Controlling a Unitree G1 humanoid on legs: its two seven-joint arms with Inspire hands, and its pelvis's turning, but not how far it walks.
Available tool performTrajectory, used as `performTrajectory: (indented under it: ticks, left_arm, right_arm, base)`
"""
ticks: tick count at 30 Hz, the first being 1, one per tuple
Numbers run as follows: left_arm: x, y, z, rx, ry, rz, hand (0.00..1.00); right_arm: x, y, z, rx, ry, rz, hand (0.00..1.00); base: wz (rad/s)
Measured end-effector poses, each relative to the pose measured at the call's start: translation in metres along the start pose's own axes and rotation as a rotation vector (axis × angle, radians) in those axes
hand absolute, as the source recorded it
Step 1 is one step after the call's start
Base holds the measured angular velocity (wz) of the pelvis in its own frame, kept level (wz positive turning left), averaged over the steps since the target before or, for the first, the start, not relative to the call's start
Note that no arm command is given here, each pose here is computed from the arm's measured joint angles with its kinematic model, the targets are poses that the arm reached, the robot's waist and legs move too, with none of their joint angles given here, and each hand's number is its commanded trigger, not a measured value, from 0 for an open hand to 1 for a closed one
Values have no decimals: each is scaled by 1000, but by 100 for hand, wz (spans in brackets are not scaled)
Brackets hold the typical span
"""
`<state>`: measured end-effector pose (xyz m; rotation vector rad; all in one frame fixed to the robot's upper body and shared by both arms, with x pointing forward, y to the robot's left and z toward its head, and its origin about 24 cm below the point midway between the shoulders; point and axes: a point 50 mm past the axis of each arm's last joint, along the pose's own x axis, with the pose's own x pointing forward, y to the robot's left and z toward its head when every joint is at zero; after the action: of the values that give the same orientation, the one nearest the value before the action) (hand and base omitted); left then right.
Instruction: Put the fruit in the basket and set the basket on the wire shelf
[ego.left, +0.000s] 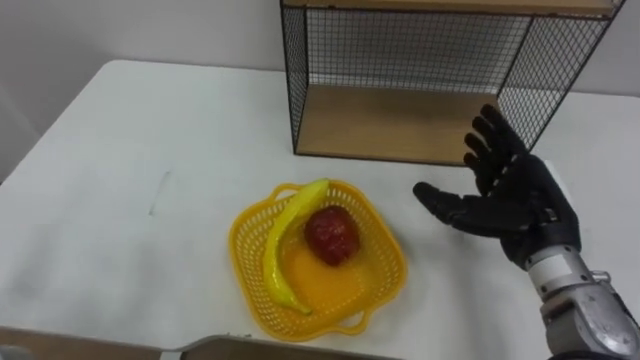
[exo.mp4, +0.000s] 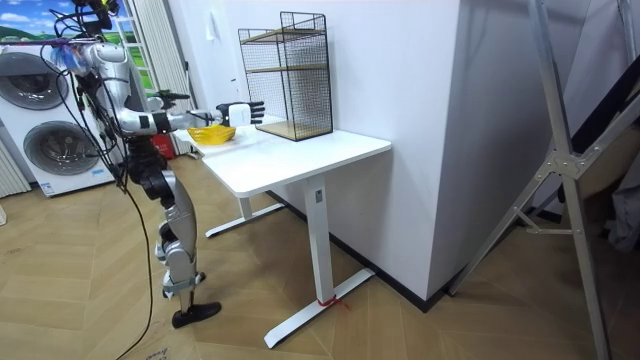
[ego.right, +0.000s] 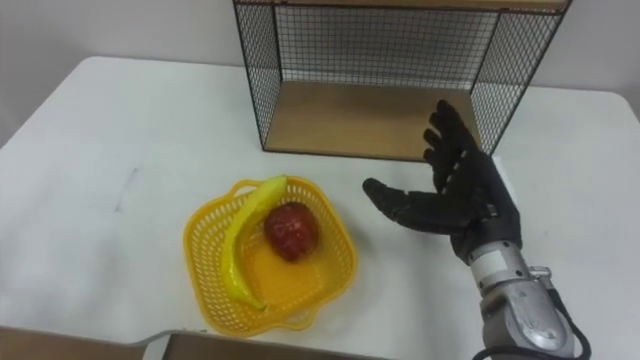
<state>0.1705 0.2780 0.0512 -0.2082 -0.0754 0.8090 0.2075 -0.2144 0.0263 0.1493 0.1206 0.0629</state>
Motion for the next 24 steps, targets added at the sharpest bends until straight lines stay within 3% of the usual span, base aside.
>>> performTrajectory:
  ticks: [6,9,15,24]
  left_arm:
    - [-16,-29,-24,-159,178,-282,0]
    - [-25,-36,-44,-160,273,-395,0]
    - [-33,-38,-63,-152,361,-497,0]
    - [-41,-46,-68,-189,403,-571,0]
  right_arm:
    - [1,7,-6,29,17,24,0]
    - [1,12,-11,33,33,63,0]
    - [1,19,-20,41,68,115,0]
    - [4,22,-17,45,57,144,0]
  base:
    - [-8]
    - [-12]
    - [0]
    - [0]
